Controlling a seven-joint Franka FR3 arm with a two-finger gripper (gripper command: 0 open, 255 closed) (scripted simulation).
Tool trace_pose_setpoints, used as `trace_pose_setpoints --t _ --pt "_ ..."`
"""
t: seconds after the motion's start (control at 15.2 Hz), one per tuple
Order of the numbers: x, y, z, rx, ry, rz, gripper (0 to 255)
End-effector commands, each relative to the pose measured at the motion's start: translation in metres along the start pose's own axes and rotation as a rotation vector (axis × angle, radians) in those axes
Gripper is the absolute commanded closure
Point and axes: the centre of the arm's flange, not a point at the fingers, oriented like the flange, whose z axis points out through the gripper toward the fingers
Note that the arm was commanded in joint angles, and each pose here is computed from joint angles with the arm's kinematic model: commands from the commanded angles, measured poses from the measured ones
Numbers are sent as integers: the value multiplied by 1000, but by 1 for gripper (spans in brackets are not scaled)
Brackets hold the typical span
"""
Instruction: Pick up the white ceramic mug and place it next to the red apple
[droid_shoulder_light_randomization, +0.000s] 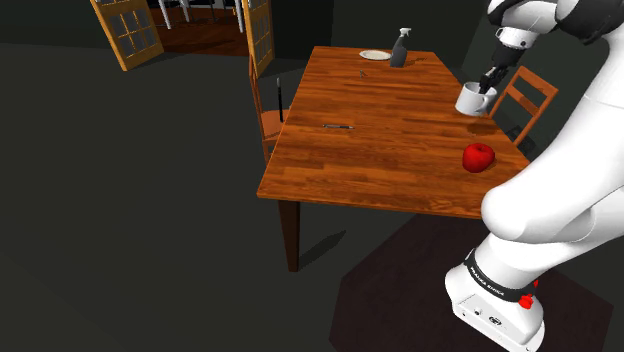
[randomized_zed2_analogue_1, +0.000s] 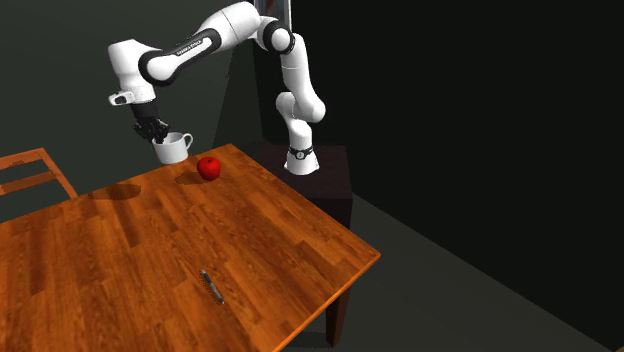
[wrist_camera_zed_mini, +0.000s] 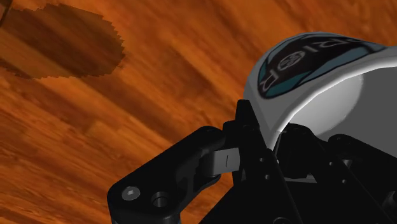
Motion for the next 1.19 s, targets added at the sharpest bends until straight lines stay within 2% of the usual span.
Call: trace_pose_setpoints --t 0.0,1.12 --pt "-4 8 9 0 0 -2 255" --pt "-13 12 98 0 0 -2 255"
